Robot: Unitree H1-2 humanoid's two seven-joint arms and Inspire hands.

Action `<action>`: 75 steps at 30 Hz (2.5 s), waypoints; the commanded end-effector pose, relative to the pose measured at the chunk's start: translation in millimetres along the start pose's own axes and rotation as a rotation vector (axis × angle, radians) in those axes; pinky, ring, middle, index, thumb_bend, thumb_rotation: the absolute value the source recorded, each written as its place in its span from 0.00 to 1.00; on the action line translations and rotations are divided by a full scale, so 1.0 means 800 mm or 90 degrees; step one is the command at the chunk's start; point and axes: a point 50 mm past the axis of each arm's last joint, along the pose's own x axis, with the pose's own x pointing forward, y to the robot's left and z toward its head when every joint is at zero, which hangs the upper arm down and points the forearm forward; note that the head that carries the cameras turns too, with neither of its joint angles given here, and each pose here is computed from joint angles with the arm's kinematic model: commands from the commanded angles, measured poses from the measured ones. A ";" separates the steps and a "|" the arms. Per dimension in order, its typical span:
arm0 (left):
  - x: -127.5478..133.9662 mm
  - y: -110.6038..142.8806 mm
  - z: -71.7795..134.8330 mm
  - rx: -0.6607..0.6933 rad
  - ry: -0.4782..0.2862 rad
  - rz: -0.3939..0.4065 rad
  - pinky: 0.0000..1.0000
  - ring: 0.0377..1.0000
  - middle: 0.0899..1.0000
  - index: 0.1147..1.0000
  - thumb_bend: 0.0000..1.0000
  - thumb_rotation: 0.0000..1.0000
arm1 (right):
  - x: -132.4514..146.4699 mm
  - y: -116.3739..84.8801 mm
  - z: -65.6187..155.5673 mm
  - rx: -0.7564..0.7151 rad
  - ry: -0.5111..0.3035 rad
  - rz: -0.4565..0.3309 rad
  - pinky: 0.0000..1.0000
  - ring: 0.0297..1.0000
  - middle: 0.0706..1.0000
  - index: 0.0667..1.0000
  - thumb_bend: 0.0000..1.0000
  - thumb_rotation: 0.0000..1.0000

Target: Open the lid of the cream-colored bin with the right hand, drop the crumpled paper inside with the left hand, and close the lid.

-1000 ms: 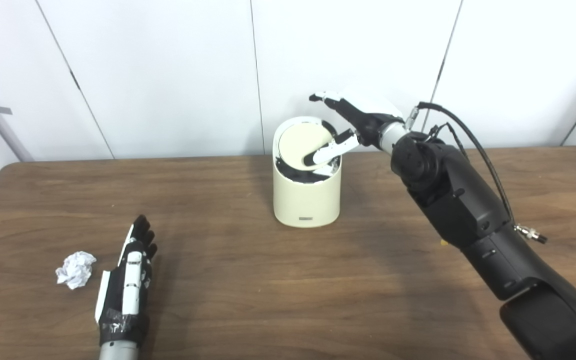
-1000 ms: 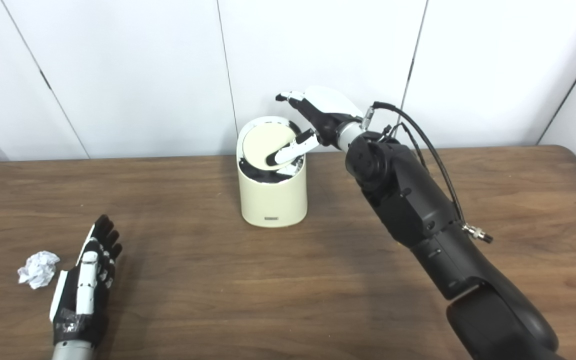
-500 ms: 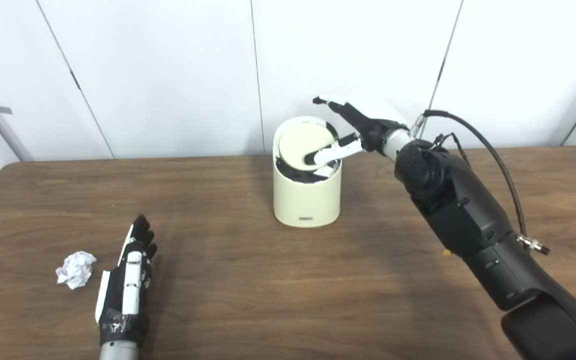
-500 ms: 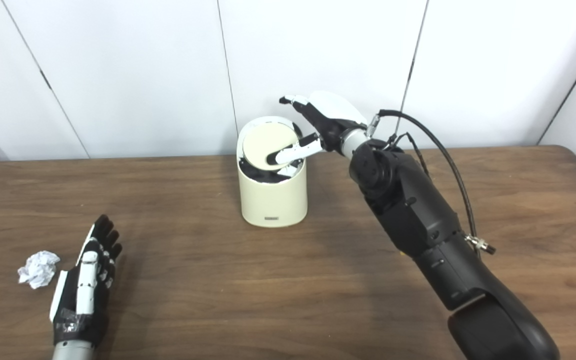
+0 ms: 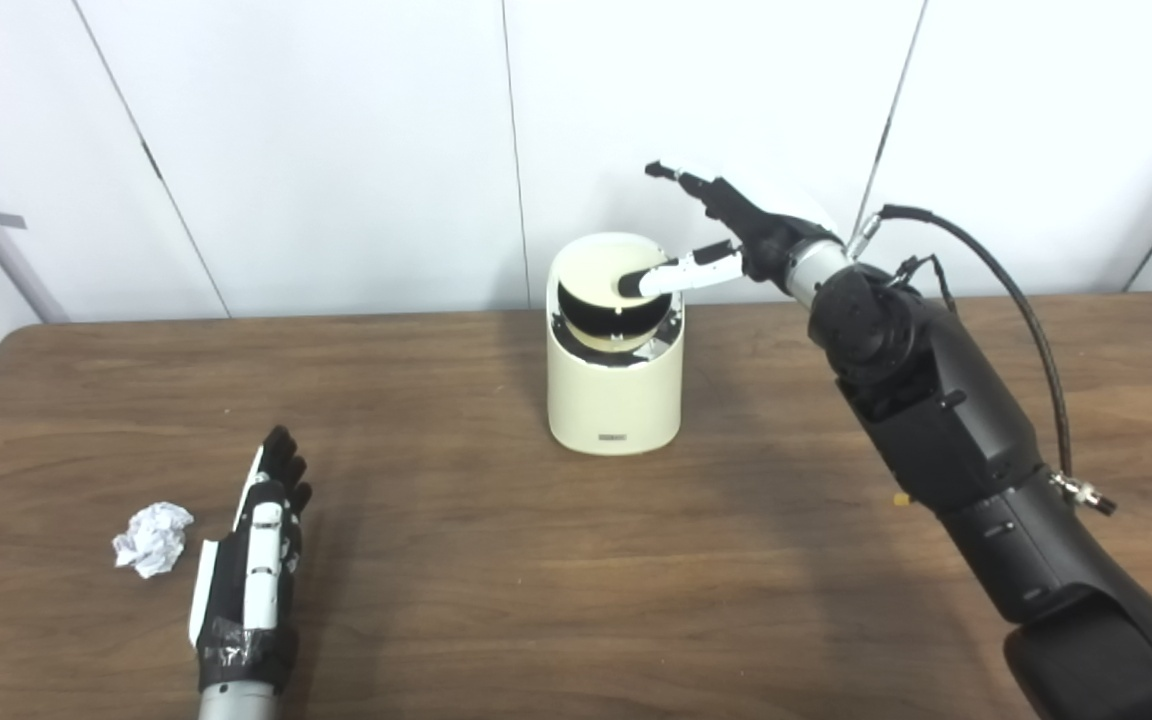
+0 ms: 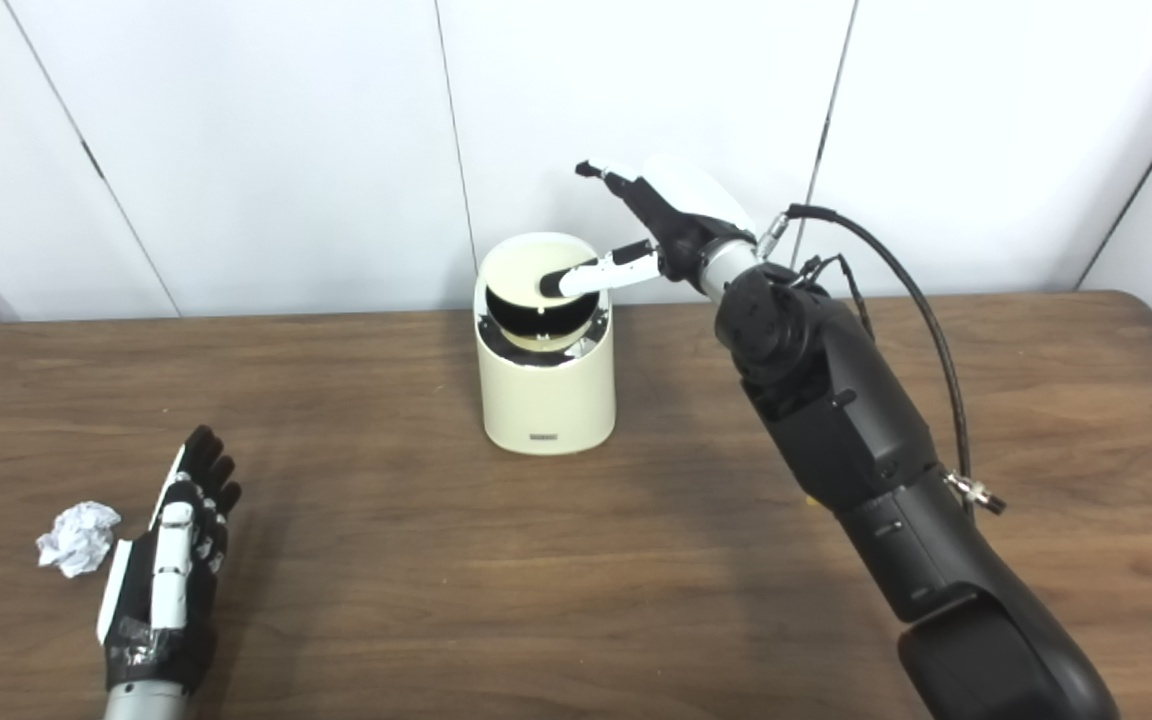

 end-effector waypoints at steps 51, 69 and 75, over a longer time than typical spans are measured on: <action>-0.001 0.012 -0.009 -0.013 0.019 -0.008 1.00 1.00 1.00 0.99 0.33 0.87 | -0.186 0.048 -0.144 0.399 0.072 -0.147 0.88 0.93 0.94 0.92 0.59 0.68; 0.002 0.016 0.000 -0.023 0.018 -0.014 1.00 1.00 1.00 0.99 0.34 0.87 | -0.232 0.105 -0.149 0.627 0.059 -0.201 1.00 1.00 0.99 0.92 0.52 1.00; 0.003 0.016 0.002 -0.024 0.022 -0.011 1.00 1.00 1.00 1.00 0.36 0.86 | -0.238 0.120 -0.152 0.660 0.052 -0.238 1.00 1.00 1.00 0.95 0.57 1.00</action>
